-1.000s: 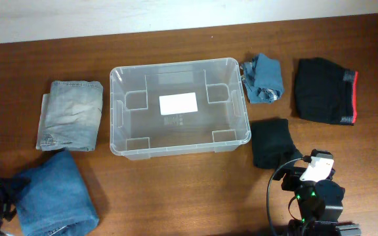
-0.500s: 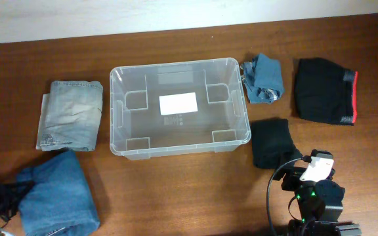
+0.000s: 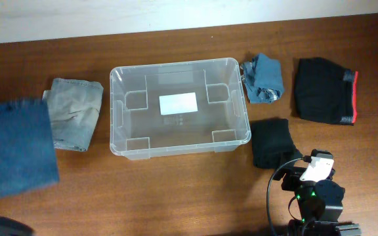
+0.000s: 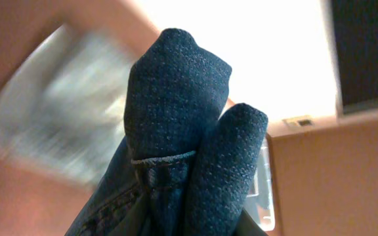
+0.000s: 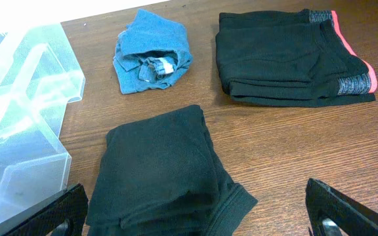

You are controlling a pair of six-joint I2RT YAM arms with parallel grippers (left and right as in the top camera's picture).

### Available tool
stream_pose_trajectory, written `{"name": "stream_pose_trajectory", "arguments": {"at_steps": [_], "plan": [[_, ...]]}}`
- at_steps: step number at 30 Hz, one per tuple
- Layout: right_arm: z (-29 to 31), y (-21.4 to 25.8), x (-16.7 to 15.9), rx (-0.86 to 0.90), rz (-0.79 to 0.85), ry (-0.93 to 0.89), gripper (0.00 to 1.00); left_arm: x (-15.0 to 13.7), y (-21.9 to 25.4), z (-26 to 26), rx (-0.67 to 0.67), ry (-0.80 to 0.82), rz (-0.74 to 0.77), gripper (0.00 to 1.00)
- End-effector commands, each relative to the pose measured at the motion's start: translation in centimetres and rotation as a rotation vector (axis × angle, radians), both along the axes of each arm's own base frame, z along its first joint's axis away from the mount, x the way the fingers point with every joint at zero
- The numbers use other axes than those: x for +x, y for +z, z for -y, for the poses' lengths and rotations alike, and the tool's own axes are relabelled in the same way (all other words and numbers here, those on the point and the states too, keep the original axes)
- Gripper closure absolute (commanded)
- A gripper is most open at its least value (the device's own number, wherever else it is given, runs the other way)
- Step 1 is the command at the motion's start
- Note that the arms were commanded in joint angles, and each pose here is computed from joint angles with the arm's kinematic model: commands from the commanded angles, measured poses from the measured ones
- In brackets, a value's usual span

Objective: Pack container
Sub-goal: 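Lift the dark-blue jeans and carry them over the bin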

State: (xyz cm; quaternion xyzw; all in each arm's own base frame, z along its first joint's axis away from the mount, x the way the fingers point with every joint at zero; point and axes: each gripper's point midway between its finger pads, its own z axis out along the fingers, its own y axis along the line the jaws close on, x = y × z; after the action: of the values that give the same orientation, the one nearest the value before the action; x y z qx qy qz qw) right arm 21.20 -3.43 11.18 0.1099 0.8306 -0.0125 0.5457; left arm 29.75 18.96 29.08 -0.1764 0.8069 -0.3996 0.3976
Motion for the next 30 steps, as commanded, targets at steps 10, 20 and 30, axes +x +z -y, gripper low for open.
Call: {"name": "stream_pose_trajectory", "arguments": {"at_steps": [10, 20, 30], "plan": [[0.0, -0.2, 0.0, -0.004, -0.002, 0.001, 0.02, 0.8, 14.5, 20.3, -0.023, -0.502, 0.514, 0.99], [0.0, -0.2, 0.0, -0.003, -0.002, 0.001, 0.02, 4.9, 20.5, 27.2, 0.322, -0.648, 0.723, 1.00], [0.0, -0.2, 0.0, -0.003, -0.002, 0.001, 0.02, 11.2, 17.9, 35.3, 0.207, -0.330, 0.280, 1.00]]}}
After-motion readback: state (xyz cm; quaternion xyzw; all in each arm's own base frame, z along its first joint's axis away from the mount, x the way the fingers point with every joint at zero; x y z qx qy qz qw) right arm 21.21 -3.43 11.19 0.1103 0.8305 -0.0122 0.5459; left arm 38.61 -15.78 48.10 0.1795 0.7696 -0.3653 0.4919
